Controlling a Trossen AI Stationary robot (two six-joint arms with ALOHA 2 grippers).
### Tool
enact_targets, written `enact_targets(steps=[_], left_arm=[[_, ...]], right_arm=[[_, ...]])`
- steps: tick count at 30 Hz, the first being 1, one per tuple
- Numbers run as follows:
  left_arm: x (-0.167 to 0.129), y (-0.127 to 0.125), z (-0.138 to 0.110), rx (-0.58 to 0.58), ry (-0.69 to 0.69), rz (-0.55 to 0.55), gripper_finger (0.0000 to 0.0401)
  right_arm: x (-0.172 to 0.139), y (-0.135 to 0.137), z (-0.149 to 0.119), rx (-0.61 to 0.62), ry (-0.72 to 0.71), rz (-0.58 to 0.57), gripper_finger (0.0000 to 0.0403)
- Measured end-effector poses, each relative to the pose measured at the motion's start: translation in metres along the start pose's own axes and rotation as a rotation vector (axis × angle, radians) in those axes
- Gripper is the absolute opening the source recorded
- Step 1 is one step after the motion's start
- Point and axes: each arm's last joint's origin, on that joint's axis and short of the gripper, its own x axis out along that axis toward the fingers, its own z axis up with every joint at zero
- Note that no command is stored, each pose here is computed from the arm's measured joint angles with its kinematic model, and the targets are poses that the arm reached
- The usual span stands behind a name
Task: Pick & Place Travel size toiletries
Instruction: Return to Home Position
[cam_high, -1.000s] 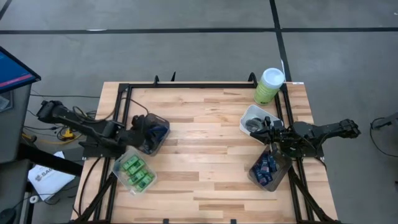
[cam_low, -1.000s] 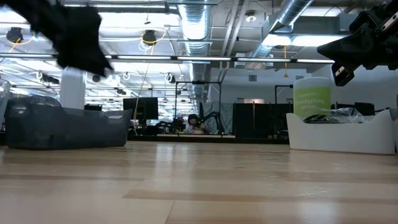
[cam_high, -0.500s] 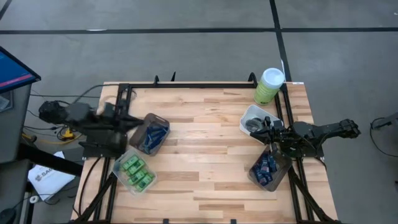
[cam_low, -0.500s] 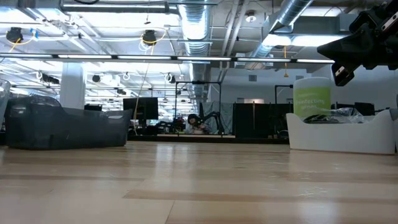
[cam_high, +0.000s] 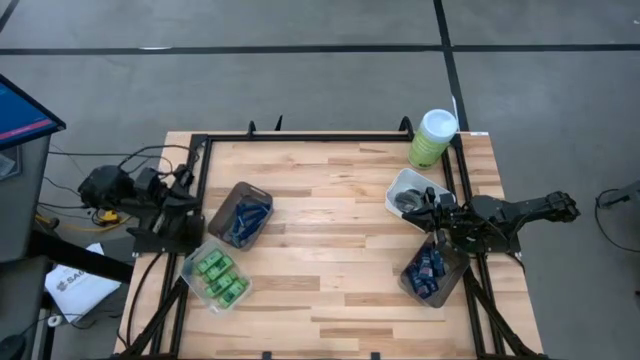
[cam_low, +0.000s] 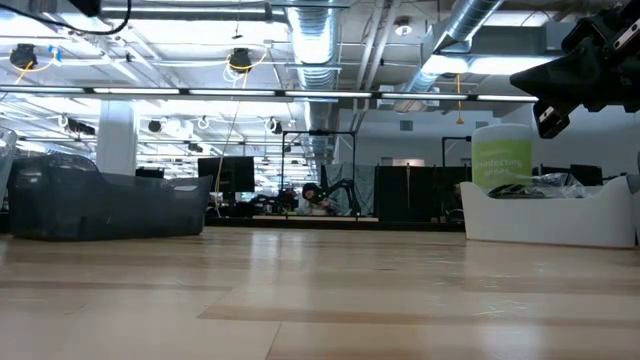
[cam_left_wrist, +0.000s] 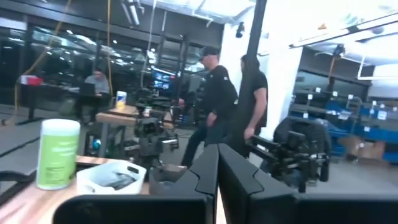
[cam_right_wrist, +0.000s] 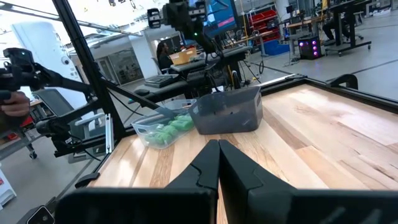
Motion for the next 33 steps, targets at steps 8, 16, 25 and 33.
enact_targets(steps=[8, 16, 25, 33], left_arm=[[0.013, -0.001, -0.03, -0.021, 0.037, -0.076, 0.0], [0.027, -0.001, -0.068, -0.11, 0.02, -0.154, 0.0], [0.033, 0.002, -0.115, -0.176, -0.044, -0.213, 0.0], [0.034, 0.003, -0.126, -0.192, 0.0, -0.217, 0.0]], right_arm=[[0.0, 0.0, 0.0, 0.0, -0.001, 0.0, 0.0], [0.0, 0.0, 0.0, 0.0, -0.001, 0.0, 0.0], [0.0, 0.0, 0.0, 0.0, -0.001, -0.001, 0.0], [0.0, 0.0, 0.0, 0.0, -0.001, -0.001, 0.0]])
